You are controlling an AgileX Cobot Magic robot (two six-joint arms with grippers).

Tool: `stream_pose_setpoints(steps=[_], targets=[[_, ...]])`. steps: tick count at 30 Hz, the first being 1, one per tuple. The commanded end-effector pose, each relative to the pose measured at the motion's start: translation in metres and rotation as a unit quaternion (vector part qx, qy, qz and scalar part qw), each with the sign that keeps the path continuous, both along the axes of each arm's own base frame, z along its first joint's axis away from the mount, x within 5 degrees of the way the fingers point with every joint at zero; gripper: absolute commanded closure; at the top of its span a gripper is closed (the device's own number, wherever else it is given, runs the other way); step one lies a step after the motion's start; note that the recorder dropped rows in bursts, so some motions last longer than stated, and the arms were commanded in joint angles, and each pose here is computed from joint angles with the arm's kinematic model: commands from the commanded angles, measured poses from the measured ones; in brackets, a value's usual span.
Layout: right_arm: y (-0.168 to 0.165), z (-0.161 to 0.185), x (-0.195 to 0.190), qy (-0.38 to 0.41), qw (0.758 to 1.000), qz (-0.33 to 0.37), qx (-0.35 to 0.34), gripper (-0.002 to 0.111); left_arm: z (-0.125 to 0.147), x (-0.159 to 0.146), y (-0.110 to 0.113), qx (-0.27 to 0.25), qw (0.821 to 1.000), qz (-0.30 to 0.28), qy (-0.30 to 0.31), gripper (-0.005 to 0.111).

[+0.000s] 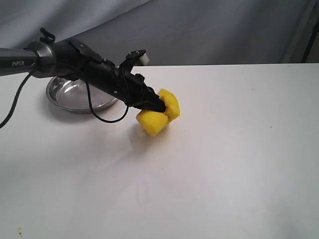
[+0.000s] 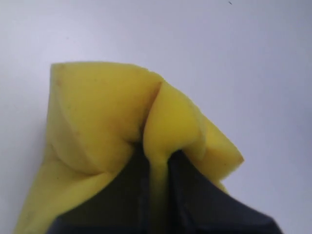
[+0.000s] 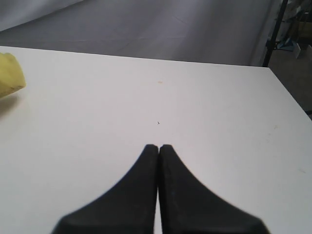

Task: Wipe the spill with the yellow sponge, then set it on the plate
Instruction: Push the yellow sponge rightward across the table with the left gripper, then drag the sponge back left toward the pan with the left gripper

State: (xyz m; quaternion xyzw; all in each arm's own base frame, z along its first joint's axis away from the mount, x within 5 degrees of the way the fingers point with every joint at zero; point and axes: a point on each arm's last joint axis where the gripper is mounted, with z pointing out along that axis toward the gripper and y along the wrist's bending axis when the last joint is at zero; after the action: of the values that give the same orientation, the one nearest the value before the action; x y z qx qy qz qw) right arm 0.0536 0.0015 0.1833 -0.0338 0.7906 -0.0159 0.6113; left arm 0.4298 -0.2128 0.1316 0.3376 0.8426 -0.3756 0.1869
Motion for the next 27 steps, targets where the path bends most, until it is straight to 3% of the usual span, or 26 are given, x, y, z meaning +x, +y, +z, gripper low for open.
stream_pose_setpoints(steps=[1,7,12,17,21,27], targets=[[0.0,-0.001,0.0,0.0,1.0,0.001,0.001,0.108,-0.012,0.008,0.007,-0.003,0.999,0.034,0.014,0.107],[0.0,-0.001,0.0,0.0,1.0,0.001,0.001,0.108,-0.044,0.008,0.02,0.008,0.996,0.039,0.075,0.107],[0.0,-0.001,0.0,0.0,1.0,0.001,0.001,0.108,-0.057,0.007,0.053,0.037,0.988,0.046,0.145,0.107],[0.0,-0.001,0.0,0.0,1.0,0.001,0.001,0.108,-0.059,-0.001,0.087,0.077,0.974,0.014,0.214,0.107],[0.0,-0.001,0.0,0.0,1.0,0.001,0.001,0.108,-0.065,0.0,0.113,0.13,0.968,0.016,0.216,0.107],[0.0,-0.001,0.0,0.0,1.0,0.001,0.001,0.108,-0.07,-0.001,0.131,0.186,0.959,0.011,0.215,0.107]])
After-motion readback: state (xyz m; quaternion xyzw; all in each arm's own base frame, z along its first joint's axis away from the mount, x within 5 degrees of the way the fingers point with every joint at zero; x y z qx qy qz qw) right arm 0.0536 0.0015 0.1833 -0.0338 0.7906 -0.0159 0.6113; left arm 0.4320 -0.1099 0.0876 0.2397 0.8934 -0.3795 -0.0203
